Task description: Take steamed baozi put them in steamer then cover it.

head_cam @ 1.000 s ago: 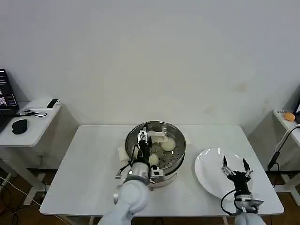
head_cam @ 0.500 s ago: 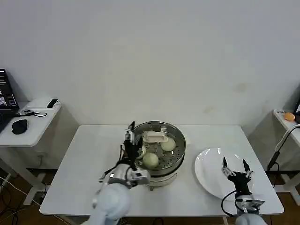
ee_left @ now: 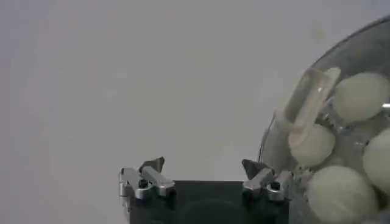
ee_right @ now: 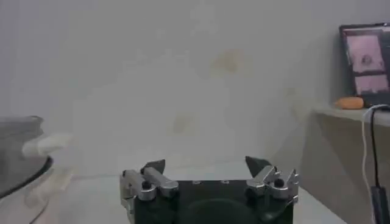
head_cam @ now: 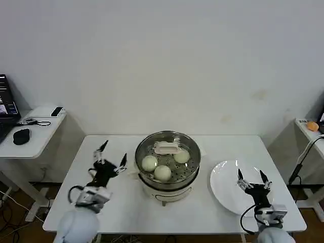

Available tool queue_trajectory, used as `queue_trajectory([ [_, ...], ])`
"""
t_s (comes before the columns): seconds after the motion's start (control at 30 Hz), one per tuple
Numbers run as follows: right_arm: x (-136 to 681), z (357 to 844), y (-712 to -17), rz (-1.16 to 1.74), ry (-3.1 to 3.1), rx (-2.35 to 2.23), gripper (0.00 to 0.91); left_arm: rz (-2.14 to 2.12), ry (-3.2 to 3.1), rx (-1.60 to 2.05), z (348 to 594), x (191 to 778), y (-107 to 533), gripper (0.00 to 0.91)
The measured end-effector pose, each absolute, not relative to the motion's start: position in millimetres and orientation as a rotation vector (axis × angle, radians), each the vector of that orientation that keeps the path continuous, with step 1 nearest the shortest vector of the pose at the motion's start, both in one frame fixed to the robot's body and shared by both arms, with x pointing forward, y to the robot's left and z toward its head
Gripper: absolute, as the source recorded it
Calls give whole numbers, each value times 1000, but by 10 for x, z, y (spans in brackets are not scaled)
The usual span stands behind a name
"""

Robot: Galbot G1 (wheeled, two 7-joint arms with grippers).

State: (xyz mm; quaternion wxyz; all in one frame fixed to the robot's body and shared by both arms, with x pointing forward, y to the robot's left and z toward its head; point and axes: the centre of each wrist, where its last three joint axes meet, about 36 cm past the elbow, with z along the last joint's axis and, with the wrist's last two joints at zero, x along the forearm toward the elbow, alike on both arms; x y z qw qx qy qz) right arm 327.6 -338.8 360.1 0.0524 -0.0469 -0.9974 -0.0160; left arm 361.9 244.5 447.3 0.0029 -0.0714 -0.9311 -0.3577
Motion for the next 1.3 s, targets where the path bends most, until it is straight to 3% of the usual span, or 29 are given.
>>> queue_trajectory([
  [0.2, 3246, 3658, -3307, -37, -3001, -74, 907, -822, -2944, -148, 4122, 3422, 2750, 907],
  [0.47, 3210, 3659, -3248, -10, -2960, -26, 907, -595, -2928, -76, 3867, 3195, 2890, 907],
  [1.3, 3272, 3677, -3260, 27, -2947, -46, 907, -395, -2919, 21, 3631, 2900, 2969, 907],
])
